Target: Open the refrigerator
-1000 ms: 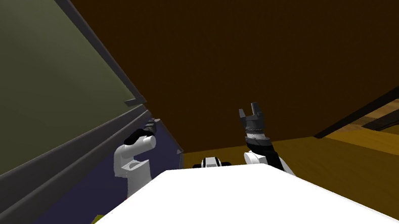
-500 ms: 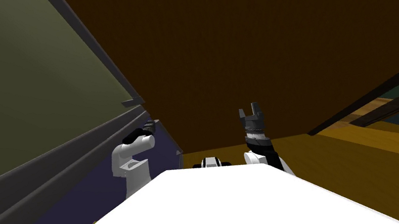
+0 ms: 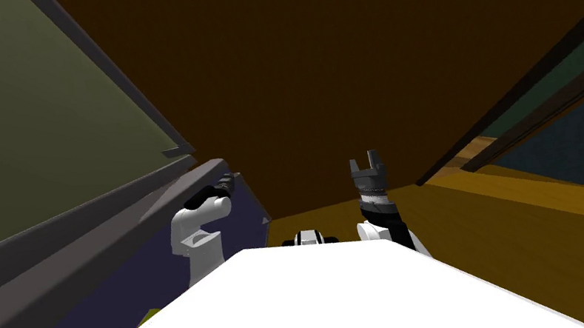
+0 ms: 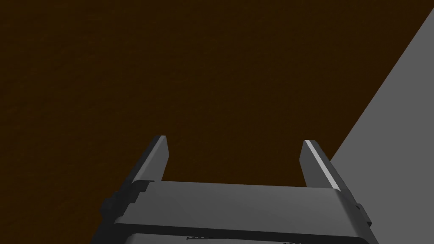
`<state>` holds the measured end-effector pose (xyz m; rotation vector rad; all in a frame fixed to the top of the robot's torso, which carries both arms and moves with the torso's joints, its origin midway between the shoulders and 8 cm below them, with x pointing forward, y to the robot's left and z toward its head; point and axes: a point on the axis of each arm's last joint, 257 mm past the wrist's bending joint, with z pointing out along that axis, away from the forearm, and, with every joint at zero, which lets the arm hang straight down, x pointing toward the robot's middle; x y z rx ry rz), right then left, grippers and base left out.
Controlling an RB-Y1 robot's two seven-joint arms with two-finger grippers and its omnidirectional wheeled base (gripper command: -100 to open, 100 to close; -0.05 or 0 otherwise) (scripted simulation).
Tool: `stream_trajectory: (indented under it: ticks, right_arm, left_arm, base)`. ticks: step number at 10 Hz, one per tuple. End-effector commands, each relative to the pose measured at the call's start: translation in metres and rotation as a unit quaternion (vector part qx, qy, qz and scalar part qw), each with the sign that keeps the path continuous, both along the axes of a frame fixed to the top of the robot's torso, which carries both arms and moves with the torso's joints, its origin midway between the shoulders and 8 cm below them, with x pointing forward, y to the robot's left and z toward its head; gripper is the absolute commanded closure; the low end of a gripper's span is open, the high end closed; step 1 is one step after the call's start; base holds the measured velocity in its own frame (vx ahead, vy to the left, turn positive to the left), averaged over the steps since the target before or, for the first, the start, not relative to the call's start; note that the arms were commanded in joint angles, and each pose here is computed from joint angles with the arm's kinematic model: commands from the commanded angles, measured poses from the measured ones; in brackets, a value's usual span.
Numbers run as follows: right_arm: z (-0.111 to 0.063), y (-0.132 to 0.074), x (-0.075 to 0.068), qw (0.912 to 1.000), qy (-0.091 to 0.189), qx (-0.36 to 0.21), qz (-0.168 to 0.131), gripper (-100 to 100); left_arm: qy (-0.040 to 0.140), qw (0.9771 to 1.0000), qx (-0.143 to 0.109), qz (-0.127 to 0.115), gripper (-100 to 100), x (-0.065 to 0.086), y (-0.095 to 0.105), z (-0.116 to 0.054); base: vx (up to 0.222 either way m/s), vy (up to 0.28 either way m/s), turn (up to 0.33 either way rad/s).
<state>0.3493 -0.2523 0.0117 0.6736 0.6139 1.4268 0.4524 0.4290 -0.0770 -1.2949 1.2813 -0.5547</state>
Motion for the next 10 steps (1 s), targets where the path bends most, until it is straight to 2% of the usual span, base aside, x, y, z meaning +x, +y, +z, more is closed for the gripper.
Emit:
stream_trajectory:
  ticks: [1, 4, 5, 6, 7, 10]
  right_arm:
    - [0.0, 0.0, 0.0, 1.0, 0.0, 0.0, 0.0, 0]
    - [0.0, 0.0, 0.0, 1.0, 0.0, 0.0, 0.0, 0]
    - [0.0, 0.0, 0.0, 1.0, 0.0, 0.0, 0.0, 0]
    - [0.0, 0.0, 0.0, 1.0, 0.0, 0.0, 0.0, 0]
    - [0.0, 0.0, 0.0, 1.0, 0.0, 0.0, 0.0, 0]
    - [0.0, 0.0, 0.0, 1.0, 0.0, 0.0, 0.0, 0]
  left_arm:
    - [0.006, 0.9995, 0.001, -0.031, 100, 0.008, -0.022, -0.001]
    - [0.006, 0.9977, 0.001, -0.068, 100, 0.016, -0.05, 0.001]
    - [0.005, 0.9982, 0.0, -0.06, 100, 0.015, -0.043, 0.0]
    - [0.008, 0.996, -0.001, -0.089, 100, 0.012, -0.065, -0.002]
    - [0.008, 0.996, -0.001, -0.089, 100, 0.012, -0.065, -0.002]
    - [0.007, 0.992, 0.001, -0.126, 100, 0.007, -0.093, -0.001]
  base:
    - [-0.197, -0.266, -0.153]
    - [-0.185, -0.247, -0.135]
    - [-0.11, -0.115, -0.061]
    - [-0.126, -0.154, -0.165]
    - [-0.208, -0.161, -0.147]
    - [-0.208, -0.18, -0.143]
